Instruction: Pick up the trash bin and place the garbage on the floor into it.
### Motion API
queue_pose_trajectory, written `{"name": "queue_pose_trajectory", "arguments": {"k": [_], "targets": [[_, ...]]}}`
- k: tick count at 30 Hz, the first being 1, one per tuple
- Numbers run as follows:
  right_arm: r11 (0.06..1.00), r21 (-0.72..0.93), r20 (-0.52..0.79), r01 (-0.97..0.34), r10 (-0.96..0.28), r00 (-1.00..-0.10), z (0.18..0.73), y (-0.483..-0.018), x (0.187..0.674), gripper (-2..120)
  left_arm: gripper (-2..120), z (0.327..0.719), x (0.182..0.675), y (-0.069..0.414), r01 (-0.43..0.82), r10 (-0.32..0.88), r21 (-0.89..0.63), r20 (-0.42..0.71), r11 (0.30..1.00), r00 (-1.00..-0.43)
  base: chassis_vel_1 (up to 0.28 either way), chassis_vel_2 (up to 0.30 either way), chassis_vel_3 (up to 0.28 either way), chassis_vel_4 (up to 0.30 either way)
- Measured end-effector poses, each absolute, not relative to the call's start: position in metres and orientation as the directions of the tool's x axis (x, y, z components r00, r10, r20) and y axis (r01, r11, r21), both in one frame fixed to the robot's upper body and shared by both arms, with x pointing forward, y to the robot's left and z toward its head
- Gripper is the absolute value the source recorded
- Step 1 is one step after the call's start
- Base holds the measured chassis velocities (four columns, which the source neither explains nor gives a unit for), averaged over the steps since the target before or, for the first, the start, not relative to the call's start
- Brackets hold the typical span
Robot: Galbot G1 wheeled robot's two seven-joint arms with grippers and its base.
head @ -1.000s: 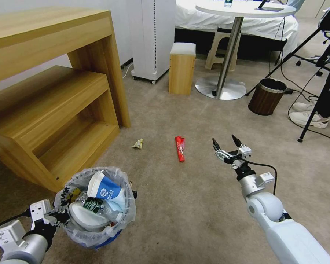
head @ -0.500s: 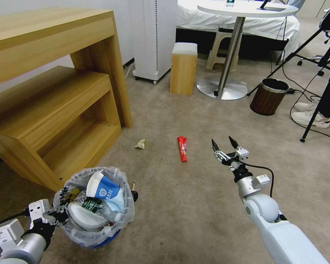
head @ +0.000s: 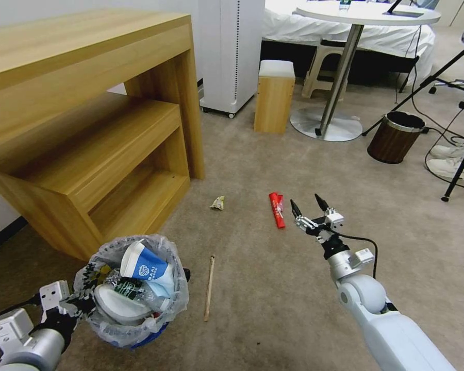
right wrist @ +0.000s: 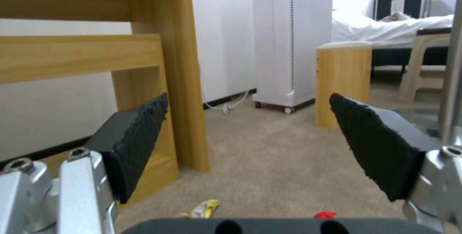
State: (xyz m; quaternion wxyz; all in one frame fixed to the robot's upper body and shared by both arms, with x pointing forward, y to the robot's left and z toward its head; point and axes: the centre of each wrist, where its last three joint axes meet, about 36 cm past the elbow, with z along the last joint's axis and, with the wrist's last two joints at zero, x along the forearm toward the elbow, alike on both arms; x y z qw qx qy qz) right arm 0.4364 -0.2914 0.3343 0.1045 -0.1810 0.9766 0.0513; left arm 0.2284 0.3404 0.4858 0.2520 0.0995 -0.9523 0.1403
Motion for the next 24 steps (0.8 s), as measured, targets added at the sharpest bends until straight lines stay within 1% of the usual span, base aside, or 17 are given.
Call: {"name": "queue_pose_trajectory", "arguments": {"k": [1, 11, 14, 15, 16, 17, 18, 19, 21, 24], "targets": [[0.928, 0.065, -0.22, -0.368, -0.346, -0.912, 0.333, -0.289, 0.437, 86, 1, 0.486, 0.228, 0.34, -0.26, -0.119, -0.218, 0.506, 0.941, -0.854, 0.0, 0.0, 0.0, 0.0], [0.916, 0.067, -0.169, -0.396, -0.381, -0.909, 0.322, -0.283, 0.438, 87, 1, 0.49, 0.23, 0.344, -0.261, -0.118, -0.206, 0.527, 0.943, -0.842, 0.0, 0.0, 0.0, 0.0], [0.909, 0.087, -0.144, -0.408, -0.394, -0.908, 0.32, -0.279, 0.437, 89, 1, 0.489, 0.23, 0.344, -0.26, -0.116, -0.205, 0.531, 0.943, -0.839, 0.0, 0.0, 0.0, 0.0], [0.901, 0.115, -0.118, -0.419, -0.407, -0.906, 0.318, -0.273, 0.437, 93, 1, 0.488, 0.229, 0.344, -0.26, -0.114, -0.205, 0.534, 0.944, -0.837, 0.0, 0.0, 0.0, 0.0], [0.901, 0.115, -0.118, -0.419, -0.407, -0.906, 0.318, -0.273, 0.437, 93, 1, 0.488, 0.229, 0.344, -0.26, -0.114, -0.205, 0.534, 0.944, -0.837, 0.0, 0.0, 0.0, 0.0], [0.889, 0.177, -0.089, -0.422, -0.413, -0.906, 0.313, -0.264, 0.44, 96, 1, 0.488, 0.228, 0.343, -0.261, -0.113, -0.208, 0.537, 0.943, -0.836, 0.0, 0.0, 0.0, 0.0], [0.851, 0.338, -0.011, -0.401, -0.423, -0.906, 0.306, -0.242, 0.447, 100, 1, 0.486, 0.225, 0.341, -0.263, -0.112, -0.211, 0.539, 0.941, -0.835, 0.0, 0.0, 0.0, 0.0], [0.851, 0.338, -0.011, -0.401, -0.423, -0.906, 0.306, -0.242, 0.447, 100, 1, 0.486, 0.225, 0.341, -0.263, -0.112, -0.211, 0.539, 0.941, -0.835, 0.0, 0.0, 0.0, 0.0], [0.824, 0.39, 0.053, -0.411, -0.466, -0.883, 0.295, -0.233, 0.455, 100, 1, 0.484, 0.225, 0.34, -0.266, -0.115, -0.211, 0.54, 0.94, -0.834, 0.0, 0.0, 0.0, 0.0], [0.8, 0.432, 0.085, -0.416, -0.495, -0.864, 0.289, -0.226, 0.459, 100, 1, 0.482, 0.224, 0.339, -0.27, -0.116, -0.214, 0.542, 0.939, -0.832, 0.0, 0.0, 0.0, 0.0]]}}
